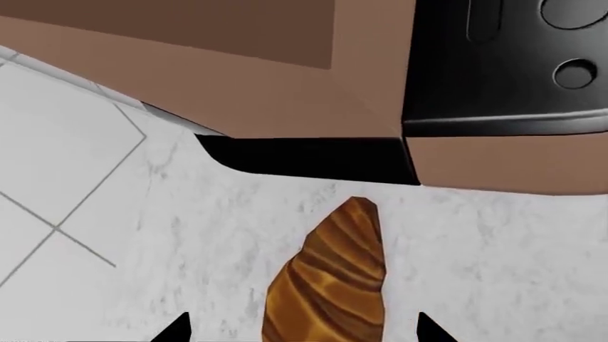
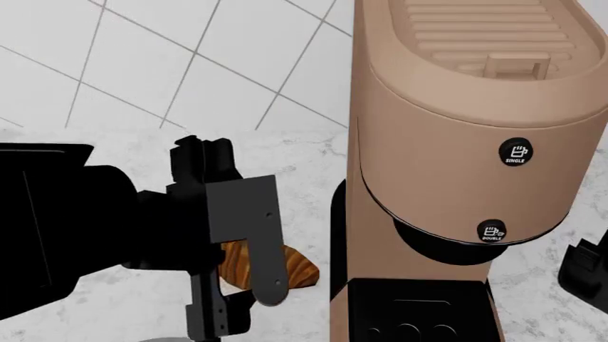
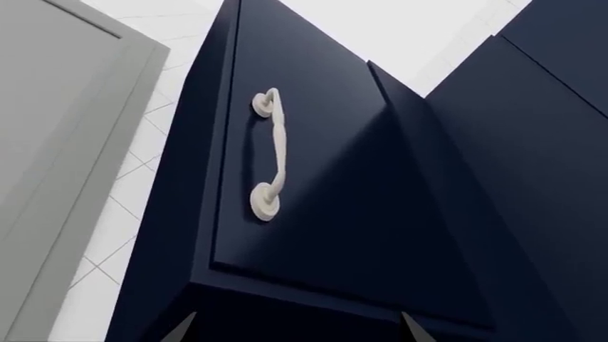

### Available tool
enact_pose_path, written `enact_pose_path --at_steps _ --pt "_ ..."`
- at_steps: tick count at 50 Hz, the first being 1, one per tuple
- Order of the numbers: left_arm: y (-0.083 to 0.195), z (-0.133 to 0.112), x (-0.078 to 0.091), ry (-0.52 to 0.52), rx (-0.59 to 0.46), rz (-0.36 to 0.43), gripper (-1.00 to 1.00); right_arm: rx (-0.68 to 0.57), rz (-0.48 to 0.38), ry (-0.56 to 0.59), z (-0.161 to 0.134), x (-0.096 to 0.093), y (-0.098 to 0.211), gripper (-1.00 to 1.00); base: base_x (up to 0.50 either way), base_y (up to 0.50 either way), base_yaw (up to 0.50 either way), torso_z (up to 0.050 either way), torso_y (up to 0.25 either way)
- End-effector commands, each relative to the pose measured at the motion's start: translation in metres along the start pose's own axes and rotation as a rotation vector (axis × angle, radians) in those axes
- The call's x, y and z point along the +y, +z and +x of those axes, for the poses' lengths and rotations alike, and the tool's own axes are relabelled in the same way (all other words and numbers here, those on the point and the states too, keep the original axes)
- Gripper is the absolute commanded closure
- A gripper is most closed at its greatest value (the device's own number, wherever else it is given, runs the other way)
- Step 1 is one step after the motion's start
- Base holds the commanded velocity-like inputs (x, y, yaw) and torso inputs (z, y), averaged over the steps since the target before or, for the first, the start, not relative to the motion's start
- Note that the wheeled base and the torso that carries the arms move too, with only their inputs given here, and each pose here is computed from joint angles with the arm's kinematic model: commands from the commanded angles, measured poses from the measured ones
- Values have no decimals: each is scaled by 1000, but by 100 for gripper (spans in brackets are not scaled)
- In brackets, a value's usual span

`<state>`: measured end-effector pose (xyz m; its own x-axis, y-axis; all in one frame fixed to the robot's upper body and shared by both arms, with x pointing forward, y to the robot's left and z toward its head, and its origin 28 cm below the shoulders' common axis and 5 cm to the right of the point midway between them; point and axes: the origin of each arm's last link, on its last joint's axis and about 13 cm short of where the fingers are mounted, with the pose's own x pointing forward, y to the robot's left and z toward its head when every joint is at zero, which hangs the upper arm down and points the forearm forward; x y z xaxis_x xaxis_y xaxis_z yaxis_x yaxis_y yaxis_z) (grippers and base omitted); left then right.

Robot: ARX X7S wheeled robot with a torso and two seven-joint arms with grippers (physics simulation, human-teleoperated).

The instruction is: Place the pastries on the plates.

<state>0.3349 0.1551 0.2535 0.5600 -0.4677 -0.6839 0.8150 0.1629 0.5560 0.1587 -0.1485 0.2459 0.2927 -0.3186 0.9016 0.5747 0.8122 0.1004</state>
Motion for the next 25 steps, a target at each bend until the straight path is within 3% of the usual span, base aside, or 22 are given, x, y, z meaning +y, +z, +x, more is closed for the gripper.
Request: enact_pose_path --at_steps 1,25 --pt "0 8 -2 -34 6 6 -100 -8 6 7 4 0 2 -100 0 0 0 0 0" --pt "-8 16 -2 -61 13 -22 -100 3 5 26 4 -2 3 -100 0 0 0 0 0"
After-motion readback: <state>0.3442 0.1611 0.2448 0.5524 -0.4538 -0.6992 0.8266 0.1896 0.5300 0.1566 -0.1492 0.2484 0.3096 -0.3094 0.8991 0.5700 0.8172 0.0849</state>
